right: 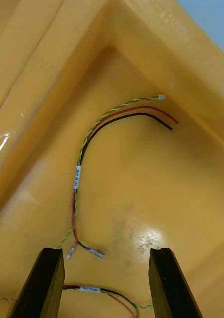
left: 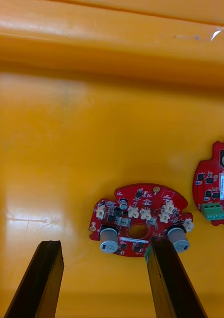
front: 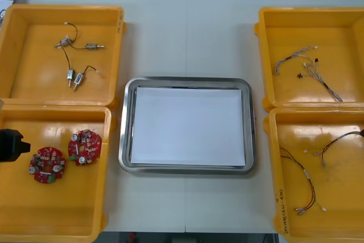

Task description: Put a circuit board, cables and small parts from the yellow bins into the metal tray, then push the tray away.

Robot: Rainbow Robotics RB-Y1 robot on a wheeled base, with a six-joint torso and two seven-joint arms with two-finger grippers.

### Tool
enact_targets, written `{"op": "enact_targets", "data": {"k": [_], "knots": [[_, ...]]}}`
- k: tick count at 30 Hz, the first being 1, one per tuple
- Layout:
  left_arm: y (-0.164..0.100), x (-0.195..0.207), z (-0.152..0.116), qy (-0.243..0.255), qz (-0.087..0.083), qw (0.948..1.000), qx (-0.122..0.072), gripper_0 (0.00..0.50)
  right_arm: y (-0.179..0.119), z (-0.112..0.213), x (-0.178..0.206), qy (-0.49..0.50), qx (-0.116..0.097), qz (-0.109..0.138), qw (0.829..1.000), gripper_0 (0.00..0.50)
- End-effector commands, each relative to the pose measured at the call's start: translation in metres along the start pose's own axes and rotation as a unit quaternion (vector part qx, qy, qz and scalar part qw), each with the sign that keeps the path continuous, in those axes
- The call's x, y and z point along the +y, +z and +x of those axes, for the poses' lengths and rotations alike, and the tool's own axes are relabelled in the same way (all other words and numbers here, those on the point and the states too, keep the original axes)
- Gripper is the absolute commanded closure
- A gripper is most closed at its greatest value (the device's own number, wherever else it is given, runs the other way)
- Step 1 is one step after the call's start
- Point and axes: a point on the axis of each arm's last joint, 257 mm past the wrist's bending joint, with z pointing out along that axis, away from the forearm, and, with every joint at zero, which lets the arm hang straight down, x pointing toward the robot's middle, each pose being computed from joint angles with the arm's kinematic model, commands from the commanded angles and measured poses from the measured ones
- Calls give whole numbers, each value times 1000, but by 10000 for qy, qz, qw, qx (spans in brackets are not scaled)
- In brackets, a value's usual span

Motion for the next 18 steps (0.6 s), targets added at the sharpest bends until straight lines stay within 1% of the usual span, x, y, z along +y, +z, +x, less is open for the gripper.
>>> {"op": "enact_targets", "data": {"k": [1, 4, 7, 11, 16, 18], "knots": [[16, 7, 19, 611, -42, 9981, 119, 0, -1, -5, 24, 232, -46, -197, 9995, 7], [25, 6, 23, 621, -26, 9980, 149, 0, 6, -5, 28, 291, 21, -241, 9993, 11], [31, 6, 28, 624, -2, 9978, 199, 0, 12, -8, 31, 355, 19, -300, 9989, 8], [34, 5, 35, 644, 23, 9976, 267, 0, 22, -10, 32, 452, 35, -332, 9984, 9], [39, 4, 43, 673, 38, 9973, 283, 0, 36, -11, 35, 569, 50, -375, 9977, 9], [40, 5, 46, 677, 34, 9972, 303, 0, 41, -9, 39, 725, 88, -417, 9965, 9]]}}
